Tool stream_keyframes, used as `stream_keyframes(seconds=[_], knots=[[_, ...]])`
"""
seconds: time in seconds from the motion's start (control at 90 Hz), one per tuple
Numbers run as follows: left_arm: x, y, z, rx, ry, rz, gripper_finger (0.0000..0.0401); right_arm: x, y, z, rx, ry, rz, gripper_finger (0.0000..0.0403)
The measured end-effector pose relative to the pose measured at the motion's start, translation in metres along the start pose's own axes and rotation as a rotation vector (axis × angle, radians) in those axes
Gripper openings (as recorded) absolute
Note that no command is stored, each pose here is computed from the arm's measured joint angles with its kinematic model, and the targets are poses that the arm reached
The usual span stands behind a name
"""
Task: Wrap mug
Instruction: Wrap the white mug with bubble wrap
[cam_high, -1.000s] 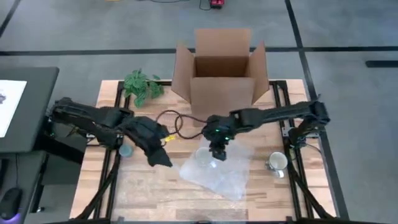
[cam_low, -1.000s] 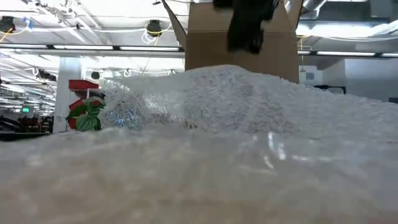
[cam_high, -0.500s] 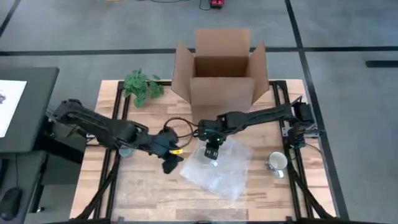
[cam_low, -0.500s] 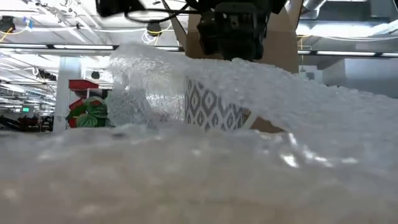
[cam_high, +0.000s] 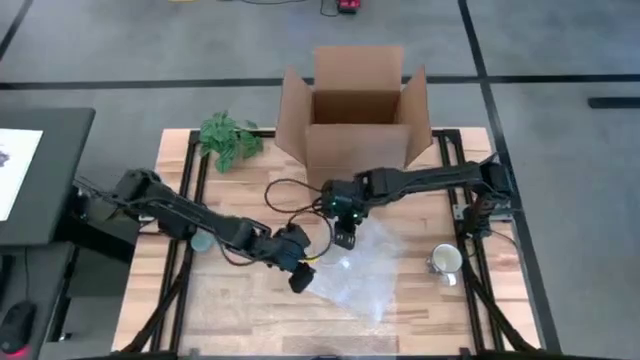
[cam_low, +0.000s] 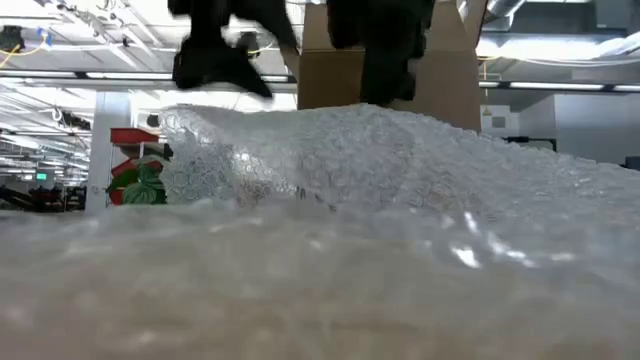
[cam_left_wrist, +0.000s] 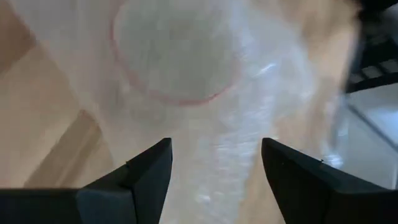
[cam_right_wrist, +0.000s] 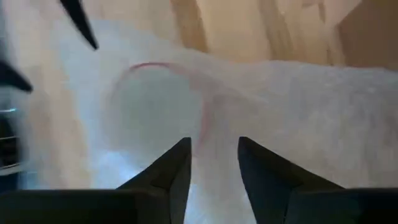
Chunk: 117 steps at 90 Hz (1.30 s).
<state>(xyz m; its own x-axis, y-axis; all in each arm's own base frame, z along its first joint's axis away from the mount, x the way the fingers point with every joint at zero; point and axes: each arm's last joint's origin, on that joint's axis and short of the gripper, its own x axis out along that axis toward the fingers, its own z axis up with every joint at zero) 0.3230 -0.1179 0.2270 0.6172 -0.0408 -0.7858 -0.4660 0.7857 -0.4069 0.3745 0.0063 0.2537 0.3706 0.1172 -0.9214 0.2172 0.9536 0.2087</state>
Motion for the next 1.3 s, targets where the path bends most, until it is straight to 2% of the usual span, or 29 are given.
stream_keyframes(seconds=[0.122,0.233,0.444,0.567,0.767,0.933,1.067,1.178,1.3], knots=[[0.029,0.003,-0.01,-0.051,0.057,0.047,0.0226,0.013,-0.014,-0.007,0.013,-0.017,-0.083,0.0142],[0.048,0.004,-0.014,-0.105,0.06,0.055,0.0226,0.027,-0.026,-0.019,-0.012,0.053,-0.106,0.0139],[0.051,0.002,-0.013,-0.136,0.05,0.035,0.0226,0.041,-0.032,-0.029,-0.026,0.059,-0.091,0.0133],[0.033,0.0,-0.008,-0.153,0.036,0.012,0.0226,0.028,-0.03,-0.025,-0.011,0.045,-0.091,0.0132],[-0.011,-0.006,0.007,-0.195,-0.027,-0.092,0.0226,-0.021,-0.021,-0.013,-0.011,0.023,-0.088,0.0132],[-0.045,-0.008,0.016,-0.225,-0.076,-0.18,0.0226,-0.062,-0.008,-0.005,-0.027,-0.034,0.072,0.0132],[-0.073,-0.005,0.018,-0.231,-0.086,-0.216,0.0226,-0.057,0.012,-0.002,-0.092,-0.077,0.145,0.0133],[-0.095,0.004,0.014,-0.249,-0.049,-0.191,0.0226,-0.035,0.031,0.004,-0.181,-0.099,0.18,0.0132],[-0.116,0.013,0.008,-0.274,-0.023,-0.161,0.0226,-0.007,0.045,0.008,-0.191,-0.096,0.187,0.0119]])
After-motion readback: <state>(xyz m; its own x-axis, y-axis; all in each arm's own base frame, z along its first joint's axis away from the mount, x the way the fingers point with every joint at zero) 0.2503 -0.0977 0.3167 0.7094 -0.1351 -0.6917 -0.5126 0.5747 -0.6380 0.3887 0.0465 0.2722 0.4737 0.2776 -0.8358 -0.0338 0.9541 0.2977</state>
